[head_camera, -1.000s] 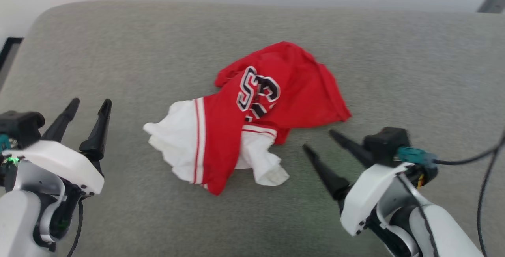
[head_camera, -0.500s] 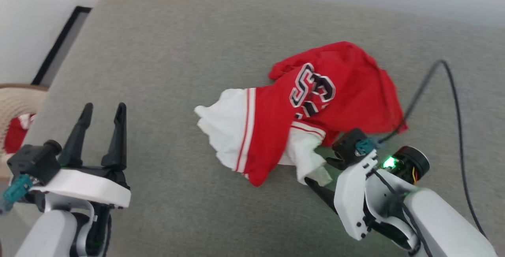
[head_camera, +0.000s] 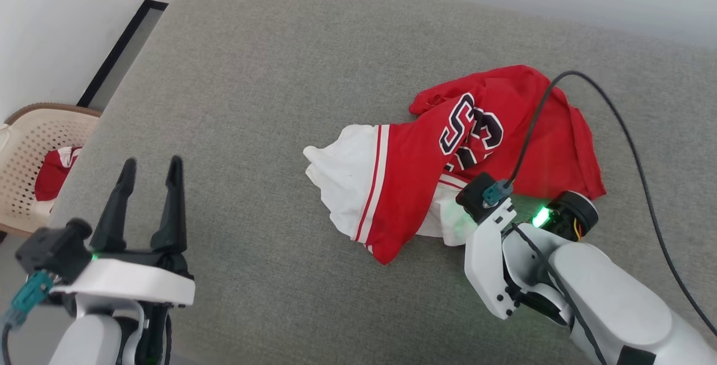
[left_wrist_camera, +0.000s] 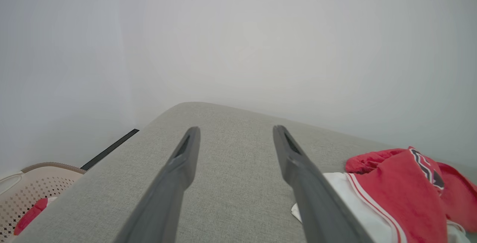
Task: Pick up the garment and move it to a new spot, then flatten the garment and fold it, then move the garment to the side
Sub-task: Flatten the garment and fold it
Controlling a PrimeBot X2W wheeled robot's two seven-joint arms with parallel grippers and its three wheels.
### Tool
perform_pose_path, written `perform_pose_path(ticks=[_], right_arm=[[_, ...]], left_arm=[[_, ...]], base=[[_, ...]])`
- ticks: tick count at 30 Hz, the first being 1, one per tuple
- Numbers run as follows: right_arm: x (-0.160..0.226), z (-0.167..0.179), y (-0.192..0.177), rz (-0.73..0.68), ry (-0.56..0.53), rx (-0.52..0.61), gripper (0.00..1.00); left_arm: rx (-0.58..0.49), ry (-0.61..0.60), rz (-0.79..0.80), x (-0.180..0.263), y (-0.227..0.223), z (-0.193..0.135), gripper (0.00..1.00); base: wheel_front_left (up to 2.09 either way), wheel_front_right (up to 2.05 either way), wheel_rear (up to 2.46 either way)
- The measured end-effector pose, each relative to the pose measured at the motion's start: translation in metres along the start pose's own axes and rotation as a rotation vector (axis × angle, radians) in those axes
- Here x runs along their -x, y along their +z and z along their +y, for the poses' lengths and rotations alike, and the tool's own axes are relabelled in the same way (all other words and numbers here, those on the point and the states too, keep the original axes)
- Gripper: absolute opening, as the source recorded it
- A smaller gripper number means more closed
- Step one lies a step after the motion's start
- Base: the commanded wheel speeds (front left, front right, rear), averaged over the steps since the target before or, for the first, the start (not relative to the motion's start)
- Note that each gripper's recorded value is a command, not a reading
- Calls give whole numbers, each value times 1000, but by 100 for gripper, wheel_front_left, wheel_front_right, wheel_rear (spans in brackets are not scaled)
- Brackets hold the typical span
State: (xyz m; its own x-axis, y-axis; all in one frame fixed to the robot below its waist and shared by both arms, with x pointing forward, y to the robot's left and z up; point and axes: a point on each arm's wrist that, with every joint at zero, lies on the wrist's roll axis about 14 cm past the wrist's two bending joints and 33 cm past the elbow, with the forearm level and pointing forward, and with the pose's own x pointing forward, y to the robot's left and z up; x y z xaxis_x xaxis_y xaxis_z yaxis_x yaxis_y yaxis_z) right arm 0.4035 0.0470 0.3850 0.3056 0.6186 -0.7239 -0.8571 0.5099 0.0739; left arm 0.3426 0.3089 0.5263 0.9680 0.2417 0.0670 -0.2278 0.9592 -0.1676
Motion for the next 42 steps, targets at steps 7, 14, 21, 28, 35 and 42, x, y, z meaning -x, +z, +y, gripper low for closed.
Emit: perform_pose_path(ticks=[7, 14, 21, 28, 35, 42], right_arm=[[21, -12, 18, -80, -14, -35, 0], [74, -45, 30, -176, -108, -101, 0], [135, -84, 12, -190, -256, -194, 0], [196, -131, -44, -127, -459, -389, 0], [206, -151, -101, -16, -547, -569, 0], [181, -157, -129, 49, -560, -660, 100]], left_arm=[[6, 16, -27, 9, 2, 2, 100], [16, 15, -47, 18, 4, 1, 100], [27, -11, -52, 21, 2, -6, 100], [36, -53, -58, 20, 3, -17, 100], [32, -74, -45, 20, -1, -22, 100], [20, -100, -12, 15, -10, -27, 100]], base=[[0, 0, 0], [0, 0, 0], [0, 0, 0], [0, 0, 0], [0, 0, 0], [0, 0, 0]])
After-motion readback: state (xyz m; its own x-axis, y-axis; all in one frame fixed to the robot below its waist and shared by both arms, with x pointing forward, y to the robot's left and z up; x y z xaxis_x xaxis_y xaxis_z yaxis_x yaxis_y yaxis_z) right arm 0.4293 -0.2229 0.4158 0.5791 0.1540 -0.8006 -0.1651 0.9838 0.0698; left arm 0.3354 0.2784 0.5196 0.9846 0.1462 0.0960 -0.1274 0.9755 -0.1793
